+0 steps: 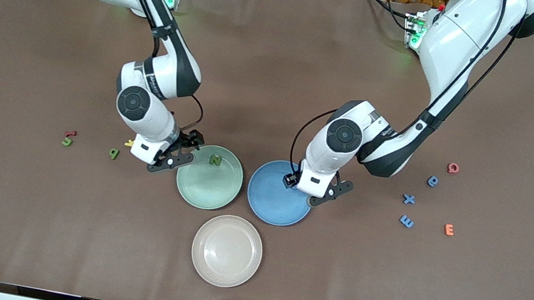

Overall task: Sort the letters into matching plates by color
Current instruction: 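Release letters onto plates and return both grippers to the letter clusters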

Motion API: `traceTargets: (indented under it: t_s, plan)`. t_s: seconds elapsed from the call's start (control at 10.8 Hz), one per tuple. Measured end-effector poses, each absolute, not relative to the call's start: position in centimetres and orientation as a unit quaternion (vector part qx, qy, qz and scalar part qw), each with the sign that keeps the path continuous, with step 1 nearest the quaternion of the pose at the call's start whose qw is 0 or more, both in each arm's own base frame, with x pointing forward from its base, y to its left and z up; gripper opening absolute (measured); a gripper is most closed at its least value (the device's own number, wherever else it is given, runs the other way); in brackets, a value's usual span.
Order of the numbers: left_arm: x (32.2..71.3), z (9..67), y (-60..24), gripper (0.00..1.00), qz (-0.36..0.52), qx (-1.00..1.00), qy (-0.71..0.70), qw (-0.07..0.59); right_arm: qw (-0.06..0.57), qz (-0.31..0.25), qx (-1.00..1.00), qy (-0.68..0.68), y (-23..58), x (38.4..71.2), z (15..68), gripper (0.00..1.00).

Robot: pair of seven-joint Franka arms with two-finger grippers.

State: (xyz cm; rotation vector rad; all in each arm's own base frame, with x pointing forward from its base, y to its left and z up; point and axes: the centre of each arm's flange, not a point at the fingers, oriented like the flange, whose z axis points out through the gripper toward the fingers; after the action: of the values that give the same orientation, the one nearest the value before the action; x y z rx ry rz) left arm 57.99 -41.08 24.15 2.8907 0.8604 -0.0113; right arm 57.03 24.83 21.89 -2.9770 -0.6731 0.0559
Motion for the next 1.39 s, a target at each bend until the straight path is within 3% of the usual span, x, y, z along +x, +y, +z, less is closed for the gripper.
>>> traceTargets:
  t_s: [0.19, 0.65, 1.02, 1.39]
  plan:
    - [58.8, 24.2, -40.0, 1.0, 0.003, 0.962, 0.267, 0.059, 0.04, 0.026, -0.963, -0.264, 22.2, 56.1, 21.9, 1.0]
    - [60.8, 23.8, -33.1, 1.0, -0.015, 0.985, 0.171, 0.015, 0.012, 0.06, -0.936, -0.346, 16.3, 51.8, 21.8, 1.0]
    - [59.6, 24.1, -27.7, 1.0, -0.018, 0.994, 0.11, -0.007, -0.018, 0.088, -0.921, -0.38, 14.1, 48.7, 20.7, 1.0]
    - [57.6, 23.7, -22.9, 1.0, -0.023, 0.998, 0.049, -0.017, -0.039, 0.094, -0.908, -0.406, 10.7, 47.6, 20.8, 1.0]
